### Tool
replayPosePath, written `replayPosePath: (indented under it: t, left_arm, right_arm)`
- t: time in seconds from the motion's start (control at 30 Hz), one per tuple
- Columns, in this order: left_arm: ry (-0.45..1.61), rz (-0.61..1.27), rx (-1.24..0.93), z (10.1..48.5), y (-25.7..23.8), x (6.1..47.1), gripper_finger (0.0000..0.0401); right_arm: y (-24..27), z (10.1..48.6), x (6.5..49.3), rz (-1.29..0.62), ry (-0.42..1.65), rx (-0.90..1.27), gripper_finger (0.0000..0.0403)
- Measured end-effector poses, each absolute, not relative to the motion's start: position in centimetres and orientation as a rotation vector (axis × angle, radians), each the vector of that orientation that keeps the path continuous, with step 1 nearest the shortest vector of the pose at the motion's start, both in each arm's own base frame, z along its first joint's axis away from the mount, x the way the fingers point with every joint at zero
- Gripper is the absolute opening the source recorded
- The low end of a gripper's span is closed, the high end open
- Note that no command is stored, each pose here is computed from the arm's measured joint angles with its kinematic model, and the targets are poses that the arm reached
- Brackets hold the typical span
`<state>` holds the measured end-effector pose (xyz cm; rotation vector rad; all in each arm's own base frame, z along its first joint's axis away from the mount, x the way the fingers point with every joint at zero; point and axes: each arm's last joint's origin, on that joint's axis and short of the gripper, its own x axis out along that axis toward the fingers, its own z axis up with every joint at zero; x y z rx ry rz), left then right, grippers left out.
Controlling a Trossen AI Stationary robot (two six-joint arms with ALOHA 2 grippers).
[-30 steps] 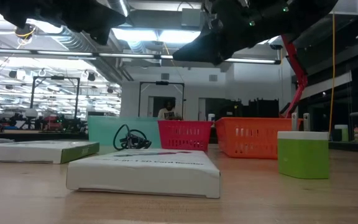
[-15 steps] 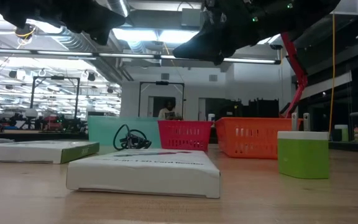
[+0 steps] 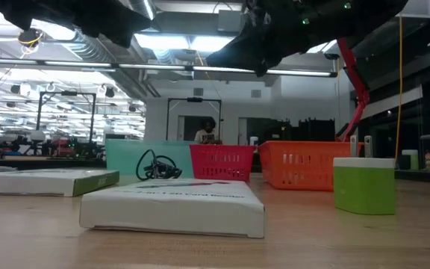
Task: Pick and place items into bin
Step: Put the left white card reader box into the blue bin
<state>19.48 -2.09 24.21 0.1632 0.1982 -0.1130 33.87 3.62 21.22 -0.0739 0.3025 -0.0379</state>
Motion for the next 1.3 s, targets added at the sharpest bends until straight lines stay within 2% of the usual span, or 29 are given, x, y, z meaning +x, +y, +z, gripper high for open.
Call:
replayPosePath:
  t: [0.2, 0.57, 0.83, 1.03, 1.3]
  left_arm:
    - [0.307, -0.101, 0.157, 23.9, -3.8, 19.1, 0.0002]
    - [0.393, -0.112, 0.08, 23.0, -8.7, 16.7, 0.0002]
    - [0.401, -0.086, -0.009, 22.5, -11.1, 15.2, 0.0002]
    - [0.522, -0.045, -0.035, 20.7, -12.7, 16.2, 0.0002]
    - [0.749, 0.05, -0.002, 22.5, -15.1, 18.8, 0.0002]
  right_arm:
    - [4.5, 21.4, 35.3, 0.009, 0.298, -0.104, 0.0001]
    - [6.1, 18.9, 39.0, 0.06, 0.378, -0.222, 0.0]
    - [6.4, 20.3, 40.3, 0.069, 0.369, -0.271, 0.0]
    - [6.5, 20.2, 40.4, 0.11, 0.38, -0.269, 0.0]
    - [7.2, 19.7, 40.1, 0.154, 0.421, -0.272, 0.0]
